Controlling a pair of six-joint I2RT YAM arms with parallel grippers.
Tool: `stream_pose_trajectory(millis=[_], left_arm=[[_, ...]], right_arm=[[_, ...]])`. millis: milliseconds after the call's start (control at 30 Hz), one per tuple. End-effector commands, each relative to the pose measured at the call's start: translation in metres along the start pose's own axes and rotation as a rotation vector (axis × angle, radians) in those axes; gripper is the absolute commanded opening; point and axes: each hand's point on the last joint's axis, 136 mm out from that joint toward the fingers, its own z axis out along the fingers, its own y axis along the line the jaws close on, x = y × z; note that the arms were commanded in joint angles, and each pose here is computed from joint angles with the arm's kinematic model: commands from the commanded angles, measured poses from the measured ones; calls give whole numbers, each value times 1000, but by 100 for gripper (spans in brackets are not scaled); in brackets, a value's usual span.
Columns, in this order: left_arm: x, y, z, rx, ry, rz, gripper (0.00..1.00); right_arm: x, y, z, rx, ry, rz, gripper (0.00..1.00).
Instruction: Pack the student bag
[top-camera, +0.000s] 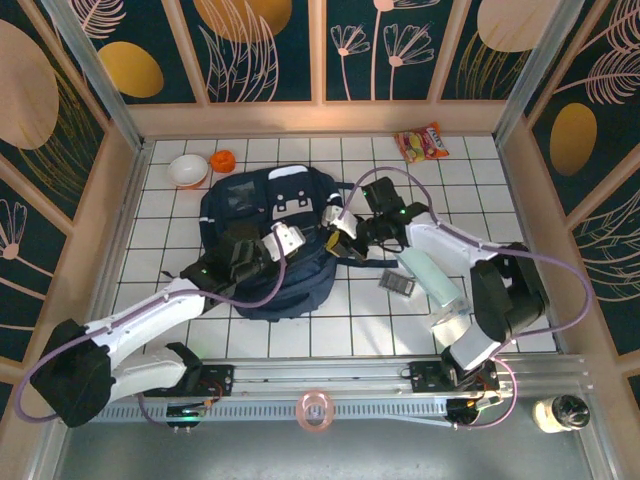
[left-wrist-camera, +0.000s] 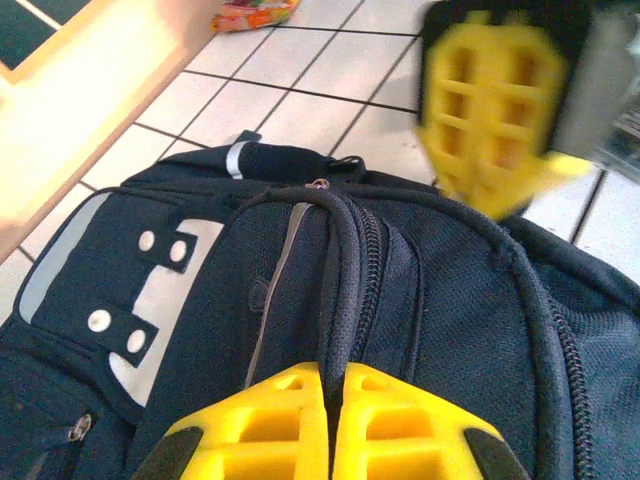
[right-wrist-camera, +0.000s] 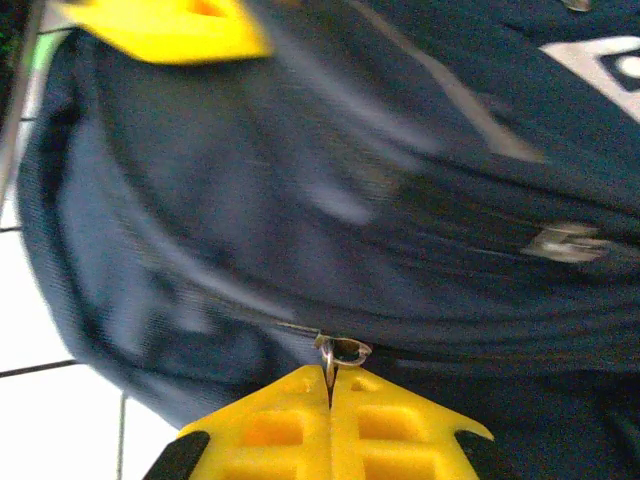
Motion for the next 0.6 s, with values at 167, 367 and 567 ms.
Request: stream_pose_trajectory(millis=[167,367,567], left_arm=[[-59,55,20,-203,-145,-211,0],[-89,73,40,-234,-222,-389,0],[-113,75,63,-199,-257,-493,0]], right_arm=[[-43,44,-15,-31,-173,156,0],[-43,39,-24,76,-204,374,0],[-41,48,-27,107,-222,457,0]])
